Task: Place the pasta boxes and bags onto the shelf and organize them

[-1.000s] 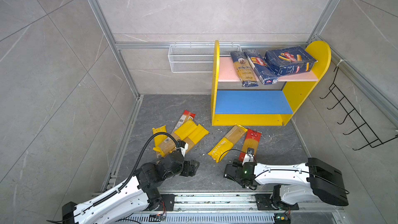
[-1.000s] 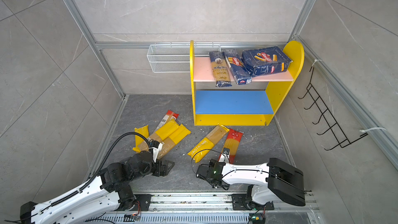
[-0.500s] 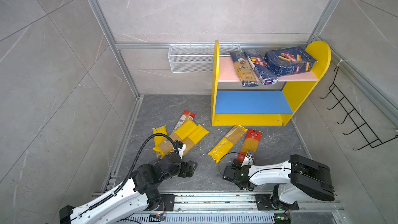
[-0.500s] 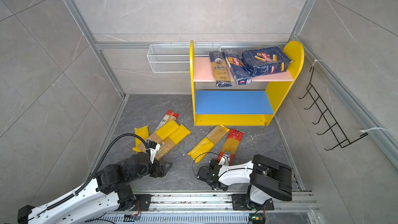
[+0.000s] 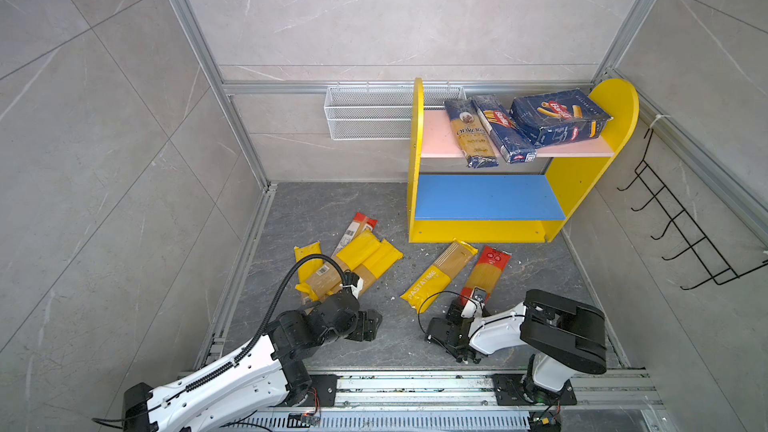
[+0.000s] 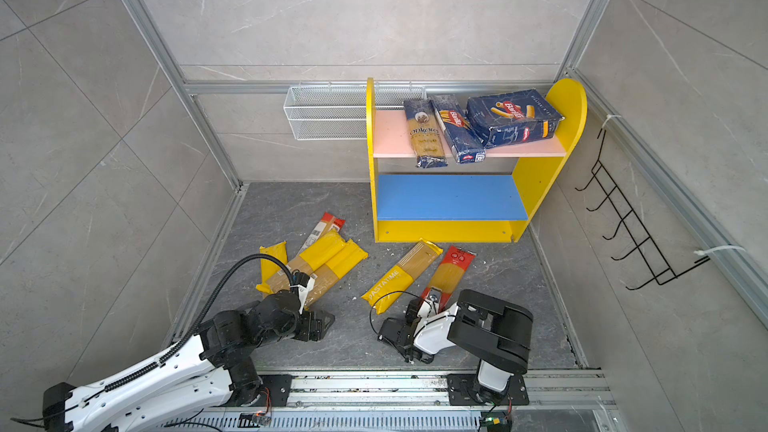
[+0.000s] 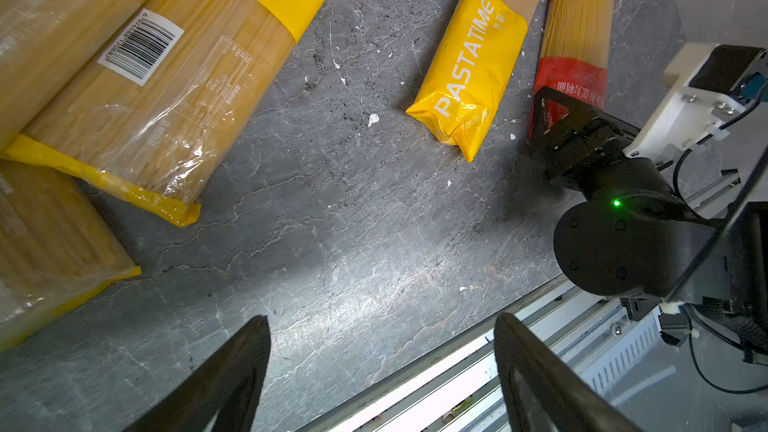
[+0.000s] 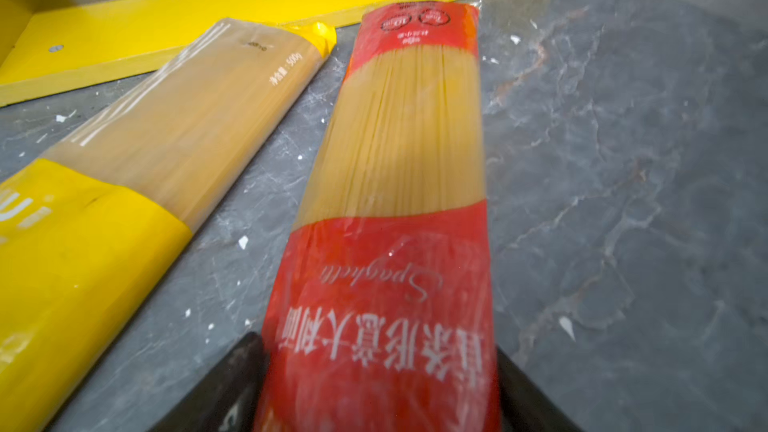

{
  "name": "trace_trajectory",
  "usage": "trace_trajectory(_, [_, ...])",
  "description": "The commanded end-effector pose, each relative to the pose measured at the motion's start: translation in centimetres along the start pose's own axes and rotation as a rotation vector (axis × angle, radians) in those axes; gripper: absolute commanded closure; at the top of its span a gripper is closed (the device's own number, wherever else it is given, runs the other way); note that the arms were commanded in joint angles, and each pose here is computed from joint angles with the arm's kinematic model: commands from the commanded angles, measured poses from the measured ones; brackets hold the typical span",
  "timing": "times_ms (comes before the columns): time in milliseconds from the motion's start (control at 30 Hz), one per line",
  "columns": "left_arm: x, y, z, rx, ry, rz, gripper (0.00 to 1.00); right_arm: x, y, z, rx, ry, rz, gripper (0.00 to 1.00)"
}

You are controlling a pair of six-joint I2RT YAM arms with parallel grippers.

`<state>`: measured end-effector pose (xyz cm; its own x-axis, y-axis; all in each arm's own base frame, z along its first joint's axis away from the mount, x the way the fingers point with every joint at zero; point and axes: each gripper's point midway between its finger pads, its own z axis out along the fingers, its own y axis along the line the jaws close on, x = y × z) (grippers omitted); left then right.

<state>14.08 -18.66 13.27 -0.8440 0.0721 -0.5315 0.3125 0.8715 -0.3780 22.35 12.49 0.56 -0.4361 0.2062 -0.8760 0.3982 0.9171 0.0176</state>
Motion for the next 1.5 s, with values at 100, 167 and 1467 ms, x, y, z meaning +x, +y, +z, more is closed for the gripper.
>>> trace_trajectory(100, [-1.8, -1.4, -0.8, 0.041, -0.050, -0.004, 0.14, 8.4, -3.2, -0.4, 0.041, 0.416, -0.075, 0.45])
trace_trajectory(167, [-1.8, -1.4, -0.9, 0.045, -0.049, -0.005, 0.14, 8.1, -3.3, -0.6, 0.035, 0.415, -0.067, 0.51])
trace_trajectory(1467, [-2.7, -2.6, -0.1, 0.097, -0.095, 0.009, 0.14, -7.9, 2.1, -8.6, -0.355, 0.276, 0.031, 1.00])
